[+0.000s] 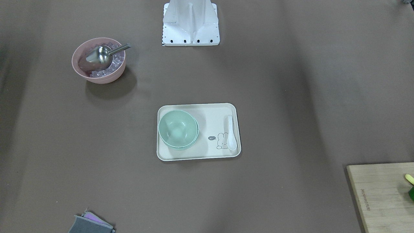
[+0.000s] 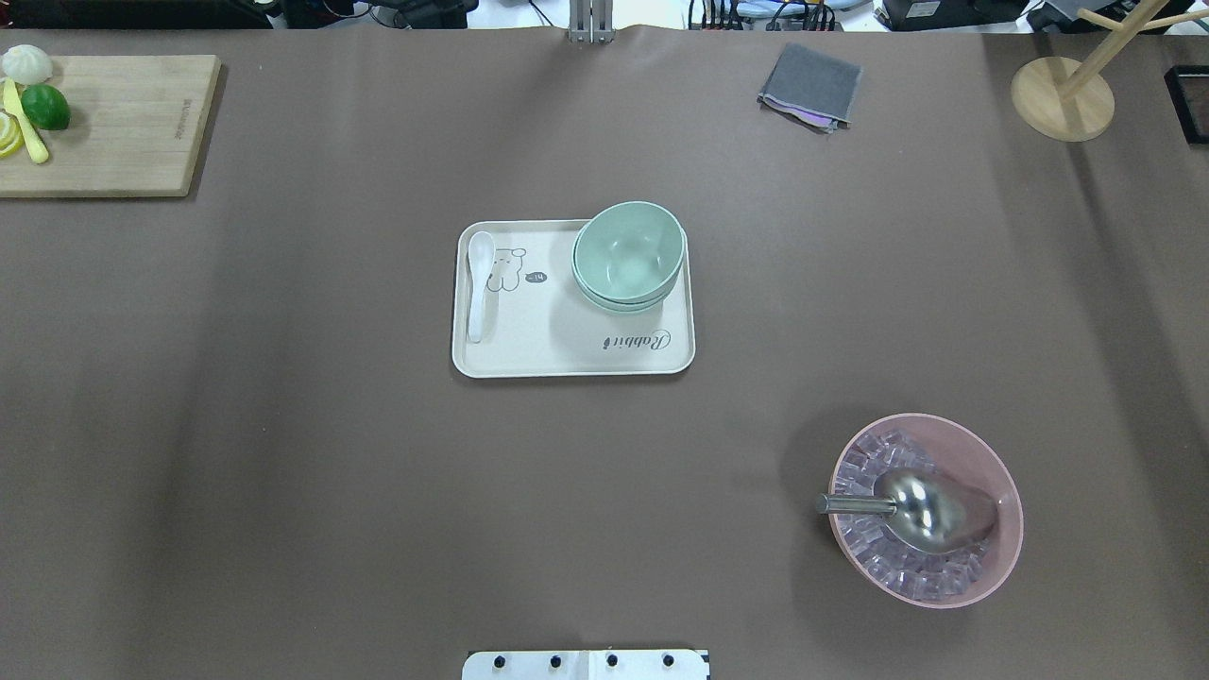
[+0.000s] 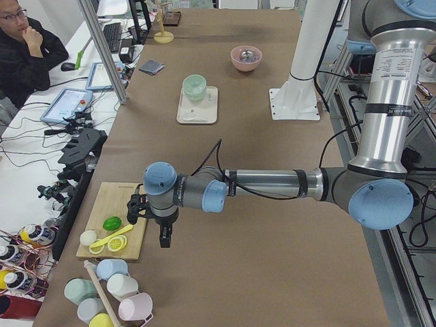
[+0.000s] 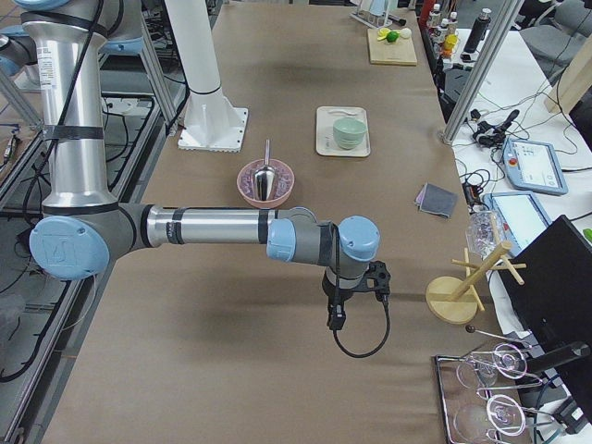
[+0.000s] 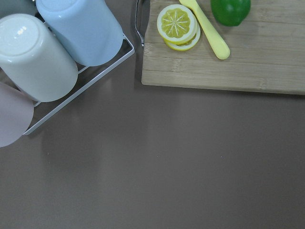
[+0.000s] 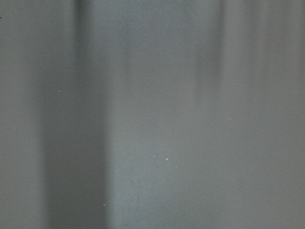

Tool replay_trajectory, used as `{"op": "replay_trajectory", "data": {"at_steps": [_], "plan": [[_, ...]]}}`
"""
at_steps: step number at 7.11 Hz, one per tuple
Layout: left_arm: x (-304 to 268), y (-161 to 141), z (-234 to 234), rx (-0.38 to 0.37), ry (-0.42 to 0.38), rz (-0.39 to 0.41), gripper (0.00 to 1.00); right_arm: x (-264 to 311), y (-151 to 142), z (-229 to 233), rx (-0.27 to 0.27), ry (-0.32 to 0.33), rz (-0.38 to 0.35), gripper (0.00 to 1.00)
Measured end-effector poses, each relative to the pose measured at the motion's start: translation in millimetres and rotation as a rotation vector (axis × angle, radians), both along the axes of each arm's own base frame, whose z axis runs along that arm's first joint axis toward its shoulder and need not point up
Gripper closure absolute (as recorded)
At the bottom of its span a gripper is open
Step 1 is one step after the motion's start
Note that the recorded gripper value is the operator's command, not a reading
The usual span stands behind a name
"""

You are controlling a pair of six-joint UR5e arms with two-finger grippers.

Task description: Stack green bowls together

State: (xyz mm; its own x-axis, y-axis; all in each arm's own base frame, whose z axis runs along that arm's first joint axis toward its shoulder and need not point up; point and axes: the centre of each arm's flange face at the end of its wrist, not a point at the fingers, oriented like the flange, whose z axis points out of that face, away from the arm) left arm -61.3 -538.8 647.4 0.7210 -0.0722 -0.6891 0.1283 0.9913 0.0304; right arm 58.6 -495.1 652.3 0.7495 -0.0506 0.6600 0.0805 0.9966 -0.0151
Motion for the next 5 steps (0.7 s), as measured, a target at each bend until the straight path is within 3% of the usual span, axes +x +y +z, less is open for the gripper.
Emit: {"op": "replay_trajectory", "data": {"at_steps": [5], "plan": [[0.2,0.2,0.9,0.0,0.001,0.001,0.02,-0.1,-2.2,-5.1,0.01,-0.001,0.001,0.0]]}}
